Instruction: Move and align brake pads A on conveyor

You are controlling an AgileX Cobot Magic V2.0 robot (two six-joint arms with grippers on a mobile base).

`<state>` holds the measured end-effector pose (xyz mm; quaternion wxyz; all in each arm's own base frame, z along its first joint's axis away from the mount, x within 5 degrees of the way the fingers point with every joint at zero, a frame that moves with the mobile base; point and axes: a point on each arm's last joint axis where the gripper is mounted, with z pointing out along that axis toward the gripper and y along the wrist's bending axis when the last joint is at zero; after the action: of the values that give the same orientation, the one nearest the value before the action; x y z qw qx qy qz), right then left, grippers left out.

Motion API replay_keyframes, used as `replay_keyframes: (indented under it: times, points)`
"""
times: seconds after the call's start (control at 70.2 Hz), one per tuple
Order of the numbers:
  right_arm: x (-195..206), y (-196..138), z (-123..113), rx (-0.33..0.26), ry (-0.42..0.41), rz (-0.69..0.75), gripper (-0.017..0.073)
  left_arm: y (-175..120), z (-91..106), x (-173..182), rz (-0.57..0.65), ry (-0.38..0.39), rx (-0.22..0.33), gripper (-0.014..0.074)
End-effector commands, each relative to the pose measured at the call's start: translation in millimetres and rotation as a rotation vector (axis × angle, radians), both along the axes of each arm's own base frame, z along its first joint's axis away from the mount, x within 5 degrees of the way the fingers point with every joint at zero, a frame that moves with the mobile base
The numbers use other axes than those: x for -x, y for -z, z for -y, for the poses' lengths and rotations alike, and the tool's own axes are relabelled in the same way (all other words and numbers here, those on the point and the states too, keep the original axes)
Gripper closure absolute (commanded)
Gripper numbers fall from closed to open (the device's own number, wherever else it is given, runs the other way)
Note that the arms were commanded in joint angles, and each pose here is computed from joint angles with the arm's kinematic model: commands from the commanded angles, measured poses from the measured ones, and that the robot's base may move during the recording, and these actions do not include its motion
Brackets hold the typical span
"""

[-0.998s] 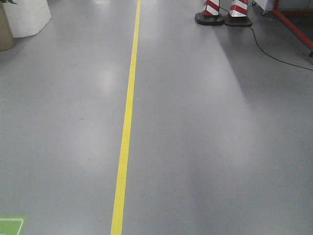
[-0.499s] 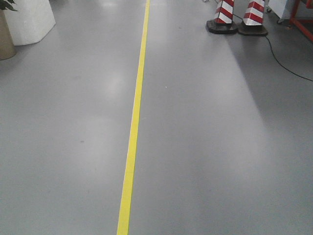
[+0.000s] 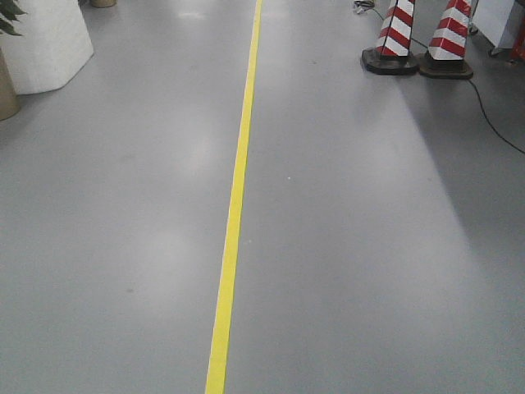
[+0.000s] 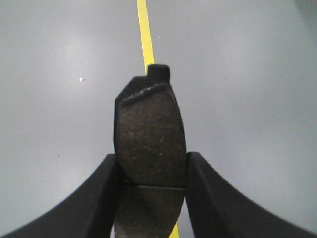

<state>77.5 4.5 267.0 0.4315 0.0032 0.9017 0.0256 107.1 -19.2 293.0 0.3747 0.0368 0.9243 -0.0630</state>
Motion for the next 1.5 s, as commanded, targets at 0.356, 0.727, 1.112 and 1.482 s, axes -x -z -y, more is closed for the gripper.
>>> replay_keyframes:
  times: [0.356, 0.727, 1.112, 1.482]
  points:
    - [-5.1, -15.0, 0.1, 0.008, -0.005, 0.107, 0.0552, -14.4, 1.3, -4.0, 0.103, -0.006, 0.029, 0.06]
    - [-5.1, -15.0, 0.1, 0.008, -0.005, 0.107, 0.0552, -14.4, 1.3, -4.0, 0.103, -0.006, 0.029, 0.06]
    - [-5.1, -15.0, 0.1, 0.008, -0.005, 0.107, 0.0552, -14.4, 1.3, -4.0, 0.103, -0.006, 0.029, 0.06]
    - [-5.1, -15.0, 0.1, 0.008, -0.005, 0.107, 0.0552, -14.4, 1.3, -4.0, 0.103, -0.006, 0.029, 0.06]
